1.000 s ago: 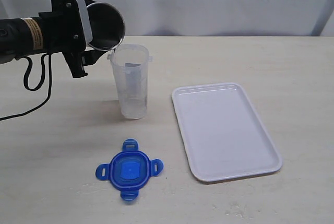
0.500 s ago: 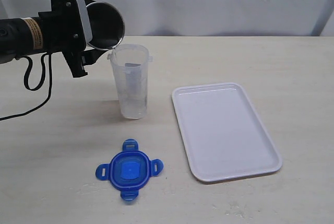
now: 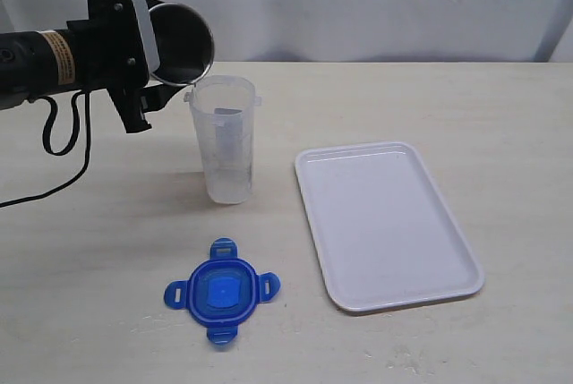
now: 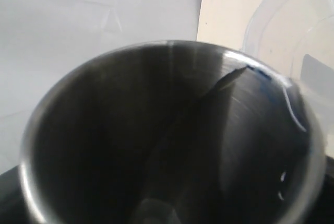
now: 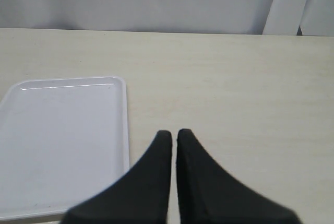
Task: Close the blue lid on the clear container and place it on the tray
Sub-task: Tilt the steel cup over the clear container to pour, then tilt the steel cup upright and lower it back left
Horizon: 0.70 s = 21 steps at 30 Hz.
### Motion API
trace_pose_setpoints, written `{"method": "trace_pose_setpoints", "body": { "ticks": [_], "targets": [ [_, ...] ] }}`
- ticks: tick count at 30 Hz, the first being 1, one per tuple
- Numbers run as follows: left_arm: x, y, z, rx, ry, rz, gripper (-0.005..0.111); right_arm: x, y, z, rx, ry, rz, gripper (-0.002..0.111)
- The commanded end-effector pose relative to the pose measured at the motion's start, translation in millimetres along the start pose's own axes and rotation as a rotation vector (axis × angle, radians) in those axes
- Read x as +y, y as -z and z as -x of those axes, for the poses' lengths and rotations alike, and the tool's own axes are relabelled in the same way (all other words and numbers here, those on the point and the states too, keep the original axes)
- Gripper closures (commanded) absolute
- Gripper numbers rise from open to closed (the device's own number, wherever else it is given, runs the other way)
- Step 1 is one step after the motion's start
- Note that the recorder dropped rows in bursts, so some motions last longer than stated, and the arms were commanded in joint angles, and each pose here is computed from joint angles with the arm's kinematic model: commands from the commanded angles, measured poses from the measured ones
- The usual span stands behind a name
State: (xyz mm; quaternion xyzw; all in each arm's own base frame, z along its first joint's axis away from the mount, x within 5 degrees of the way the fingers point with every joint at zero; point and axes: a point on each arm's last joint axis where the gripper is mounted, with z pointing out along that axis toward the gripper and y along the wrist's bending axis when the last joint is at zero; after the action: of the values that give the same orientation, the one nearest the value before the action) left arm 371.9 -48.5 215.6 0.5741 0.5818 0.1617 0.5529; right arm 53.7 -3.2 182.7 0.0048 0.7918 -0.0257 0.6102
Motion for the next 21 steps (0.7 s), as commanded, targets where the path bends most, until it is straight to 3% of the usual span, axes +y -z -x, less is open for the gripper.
{"method": "trace_pose_setpoints", "body": {
  "ticks": [1,12,21],
  "targets": [
    [8.8,1.5,9.2,-0.041,0.002,0.041,0.107,-0.3,0.1,-0.4,-0.003,0.001,-0.005,0.104],
    [8.8,1.5,9.1,-0.041,0.005,0.041,0.107,-0.3,0.1,-0.4,-0.003,0.001,-0.005,0.104],
    [9.1,1.6,10.5,-0.062,0.334,0.035,0.107,-0.3,0.1,-0.4,-0.003,0.001,-0.005,0.104]
  ]
}}
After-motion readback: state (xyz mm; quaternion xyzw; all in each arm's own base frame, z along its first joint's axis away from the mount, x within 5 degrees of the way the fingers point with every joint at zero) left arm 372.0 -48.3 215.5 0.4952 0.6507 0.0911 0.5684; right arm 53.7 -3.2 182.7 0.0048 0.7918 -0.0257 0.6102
